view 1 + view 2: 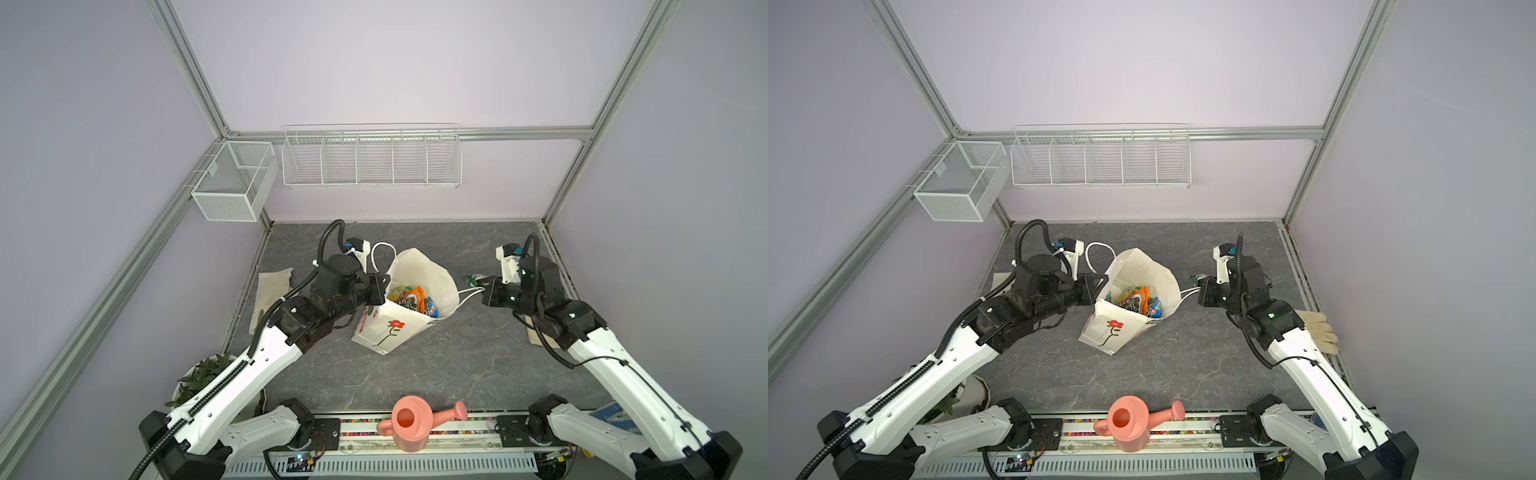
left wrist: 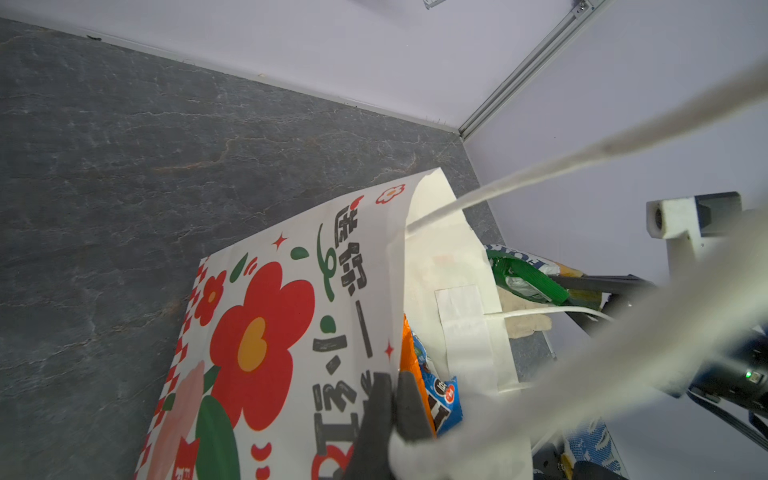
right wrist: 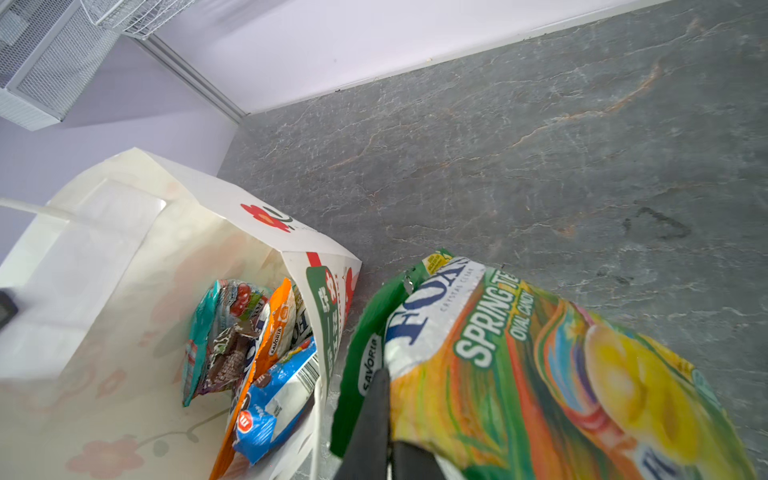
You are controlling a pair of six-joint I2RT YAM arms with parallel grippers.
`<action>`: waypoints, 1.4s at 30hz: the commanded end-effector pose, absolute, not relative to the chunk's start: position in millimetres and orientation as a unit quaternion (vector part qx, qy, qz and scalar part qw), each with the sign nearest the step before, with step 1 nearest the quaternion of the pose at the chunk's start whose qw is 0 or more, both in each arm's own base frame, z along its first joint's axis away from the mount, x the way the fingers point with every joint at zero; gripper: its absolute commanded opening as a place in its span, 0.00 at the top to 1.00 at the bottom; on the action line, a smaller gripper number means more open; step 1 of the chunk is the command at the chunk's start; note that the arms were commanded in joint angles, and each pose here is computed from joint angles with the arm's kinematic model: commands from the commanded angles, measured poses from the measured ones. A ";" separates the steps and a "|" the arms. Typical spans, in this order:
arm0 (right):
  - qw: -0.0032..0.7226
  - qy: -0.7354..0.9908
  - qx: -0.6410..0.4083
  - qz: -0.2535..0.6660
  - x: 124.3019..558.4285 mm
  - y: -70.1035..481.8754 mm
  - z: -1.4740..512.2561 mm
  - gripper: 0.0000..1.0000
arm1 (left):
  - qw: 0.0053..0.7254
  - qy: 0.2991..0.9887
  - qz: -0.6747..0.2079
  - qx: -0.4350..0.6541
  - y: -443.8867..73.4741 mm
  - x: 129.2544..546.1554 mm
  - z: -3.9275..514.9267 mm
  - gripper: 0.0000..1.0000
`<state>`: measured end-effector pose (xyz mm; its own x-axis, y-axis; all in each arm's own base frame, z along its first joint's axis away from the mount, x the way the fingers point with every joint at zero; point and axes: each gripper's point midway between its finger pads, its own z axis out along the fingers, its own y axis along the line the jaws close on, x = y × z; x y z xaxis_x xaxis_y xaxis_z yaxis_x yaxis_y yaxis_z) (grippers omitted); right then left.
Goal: Place the snacks into the paper bag
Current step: 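Lift the FOXS bag with the right gripper while the left gripper raises the paper bag, then carry the FOXS bag with the right gripper over the paper bag opening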
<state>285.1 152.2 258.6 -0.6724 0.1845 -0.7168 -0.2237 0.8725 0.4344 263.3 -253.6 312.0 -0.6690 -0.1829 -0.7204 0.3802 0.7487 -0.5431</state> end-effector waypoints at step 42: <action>0.430 0.846 -0.087 0.303 258.7 167.1 318.3 0.93 | 0.496 0.810 -0.309 -0.048 -174.0 269.8 306.9 1.00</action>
